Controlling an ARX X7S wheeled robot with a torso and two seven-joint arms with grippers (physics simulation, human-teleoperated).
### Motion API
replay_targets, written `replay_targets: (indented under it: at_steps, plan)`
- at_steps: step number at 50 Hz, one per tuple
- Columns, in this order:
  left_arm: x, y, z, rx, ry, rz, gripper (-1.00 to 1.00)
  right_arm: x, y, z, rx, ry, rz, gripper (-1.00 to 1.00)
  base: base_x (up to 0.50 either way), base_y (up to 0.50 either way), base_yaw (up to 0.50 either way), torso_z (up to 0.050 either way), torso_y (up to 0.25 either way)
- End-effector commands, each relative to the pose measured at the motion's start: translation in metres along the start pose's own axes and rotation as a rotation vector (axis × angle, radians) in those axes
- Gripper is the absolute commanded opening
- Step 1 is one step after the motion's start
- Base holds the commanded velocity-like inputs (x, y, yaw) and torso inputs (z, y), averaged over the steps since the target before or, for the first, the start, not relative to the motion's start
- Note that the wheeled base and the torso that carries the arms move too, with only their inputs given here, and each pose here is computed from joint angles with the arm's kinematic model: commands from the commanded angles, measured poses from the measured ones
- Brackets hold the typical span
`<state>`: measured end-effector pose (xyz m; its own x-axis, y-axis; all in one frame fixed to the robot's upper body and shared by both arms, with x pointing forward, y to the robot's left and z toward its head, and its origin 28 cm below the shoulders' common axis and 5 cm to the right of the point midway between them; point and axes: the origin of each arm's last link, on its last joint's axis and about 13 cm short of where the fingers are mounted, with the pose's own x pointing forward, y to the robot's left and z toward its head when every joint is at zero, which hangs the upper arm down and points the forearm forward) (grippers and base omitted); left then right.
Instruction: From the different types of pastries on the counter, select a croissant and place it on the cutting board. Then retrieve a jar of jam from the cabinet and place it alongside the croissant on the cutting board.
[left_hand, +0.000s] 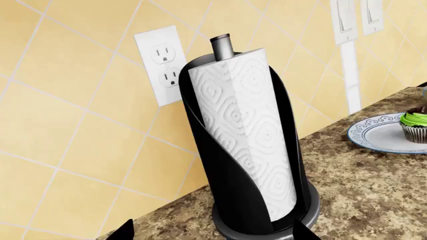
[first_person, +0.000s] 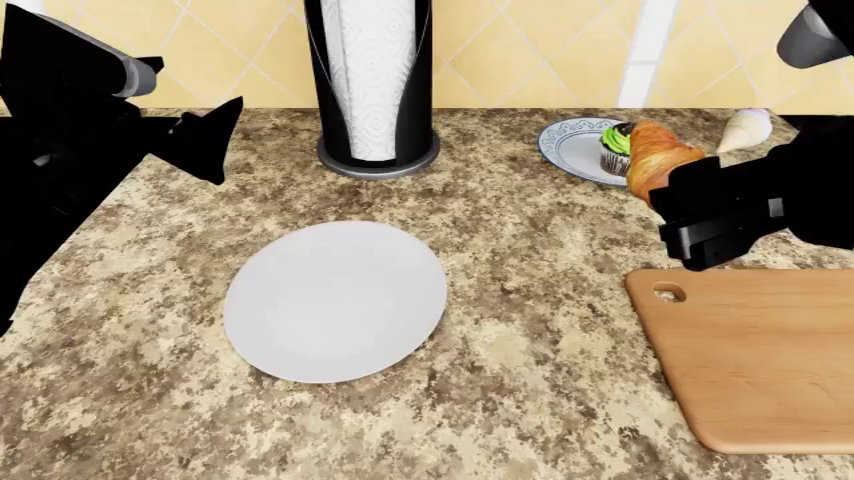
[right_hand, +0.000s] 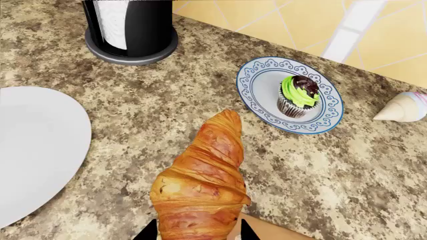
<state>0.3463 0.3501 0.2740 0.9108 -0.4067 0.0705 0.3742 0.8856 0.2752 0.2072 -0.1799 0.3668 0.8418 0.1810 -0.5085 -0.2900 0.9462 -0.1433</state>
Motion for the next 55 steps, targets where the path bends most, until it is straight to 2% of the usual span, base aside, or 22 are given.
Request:
replay_targets:
  at_steps: [1,27,39,55]
  plan:
    - [0.001,-0.001,-0.003,-0.005,0.004,-0.007,1.00,-0.003,-0.007,-0.016,0.046,0.034,-0.053,-1.00,0.00,0.00,0.00,0.000,0.000]
    - [0.002,0.001,-0.004,-0.011,0.001,-0.003,1.00,-0.006,-0.008,-0.038,0.103,0.096,-0.060,-1.00,0.00,0.00,0.00,0.000,0.000]
    - [0.004,-0.002,-0.004,-0.014,-0.003,-0.019,1.00,-0.021,-0.007,-0.057,0.144,0.129,-0.100,-1.00,0.00,0.00,0.00,0.000,0.000]
    - [0.005,-0.002,-0.008,-0.017,0.004,-0.024,1.00,-0.020,-0.009,-0.076,0.191,0.173,-0.127,-1.00,0.00,0.00,0.00,0.000,0.000]
